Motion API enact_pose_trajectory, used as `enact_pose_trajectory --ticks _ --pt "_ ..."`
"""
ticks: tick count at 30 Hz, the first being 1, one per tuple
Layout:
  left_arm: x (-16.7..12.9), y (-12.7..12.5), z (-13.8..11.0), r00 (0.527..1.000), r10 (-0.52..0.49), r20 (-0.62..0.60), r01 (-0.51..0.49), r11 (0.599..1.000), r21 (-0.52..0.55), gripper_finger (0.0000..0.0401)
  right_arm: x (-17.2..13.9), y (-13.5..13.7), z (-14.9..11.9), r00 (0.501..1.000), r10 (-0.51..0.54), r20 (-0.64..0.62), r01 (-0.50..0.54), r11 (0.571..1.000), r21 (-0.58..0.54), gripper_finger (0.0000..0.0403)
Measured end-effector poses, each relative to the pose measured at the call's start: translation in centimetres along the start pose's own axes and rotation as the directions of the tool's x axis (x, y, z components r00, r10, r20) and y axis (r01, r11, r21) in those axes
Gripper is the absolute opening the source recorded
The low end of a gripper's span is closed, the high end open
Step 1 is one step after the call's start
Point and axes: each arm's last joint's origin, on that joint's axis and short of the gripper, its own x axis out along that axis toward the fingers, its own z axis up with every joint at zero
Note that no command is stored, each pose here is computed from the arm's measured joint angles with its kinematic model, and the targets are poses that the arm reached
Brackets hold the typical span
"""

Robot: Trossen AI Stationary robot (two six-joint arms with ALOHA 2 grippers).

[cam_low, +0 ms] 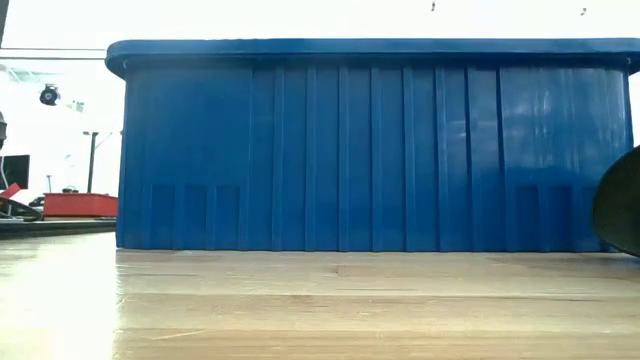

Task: Pick and place slides into bin
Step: Put the pink slides into the blue bin

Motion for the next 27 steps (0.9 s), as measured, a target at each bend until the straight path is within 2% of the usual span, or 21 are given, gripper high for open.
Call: enact_pose_trajectory --ticks 3,7,10,12,14,16,18,19,21,22,25,27 --pt "-1.9 1.2 0.9 0.998 0.031 0.046 -0.030 0.999 -0.018 0.0196 -0.4 -0.1 1.7 0.977 0.131 0.167 -0.132 0.991 -0.003 0.0031" --pt "-3.7 2.2 1.4 0.996 0.045 0.074 -0.041 0.998 -0.054 0.0196 -0.7 0.1 3.0 0.897 0.297 0.328 -0.274 0.955 -0.114 0.0031" --pt "-4.4 2.5 1.7 0.995 0.045 0.089 -0.035 0.993 -0.108 0.0196 -0.9 0.5 3.0 0.833 0.430 0.349 -0.355 0.898 -0.260 0.0031" --pt "-4.5 2.5 1.8 0.994 0.016 0.111 0.001 0.988 -0.154 0.0196 -1.0 0.9 3.0 0.774 0.518 0.364 -0.397 0.845 -0.358 0.0031" --pt "-4.5 2.3 1.9 0.987 -0.050 0.151 0.081 0.975 -0.205 0.0196 -1.1 1.2 3.1 0.702 0.603 0.378 -0.420 0.780 -0.465 0.0031" --pt "-4.1 1.8 2.0 0.964 -0.157 0.214 0.209 0.946 -0.248 0.0196 -1.3 1.6 3.0 0.622 0.684 0.381 -0.433 0.706 -0.560 0.0031" --pt "-3.7 1.1 2.0 0.913 -0.295 0.282 0.369 0.892 -0.261 0.0196 -1.4 1.8 2.9 0.550 0.748 0.372 -0.433 0.636 -0.639 0.0031" --pt "-3.3 0.6 2.0 0.881 -0.360 0.306 0.440 0.861 -0.253 0.0196 -1.5 1.9 2.8 0.531 0.768 0.358 -0.434 0.610 -0.663 0.0031" --pt "-2.5 -0.1 1.7 0.832 -0.448 0.328 0.536 0.804 -0.260 0.0196 -1.4 2.0 2.4 0.516 0.796 0.316 -0.460 0.569 -0.682 0.0031" --pt "-1.9 -0.7 1.4 0.815 -0.483 0.321 0.566 0.783 -0.257 0.0196 -1.3 2.0 2.1 0.526 0.801 0.286 -0.480 0.557 -0.678 0.0031" --pt "-0.3 -2.3 0.5 0.794 -0.548 0.264 0.606 0.749 -0.266 0.0196 -0.7 2.0 1.3 0.574 0.792 0.207 -0.560 0.565 -0.606 0.0031" --pt "1.0 -3.2 -0.2 0.788 -0.570 0.231 0.615 0.742 -0.268 0.0196 -0.3 2.0 1.0 0.597 0.783 0.172 -0.600 0.579 -0.552 0.0031"
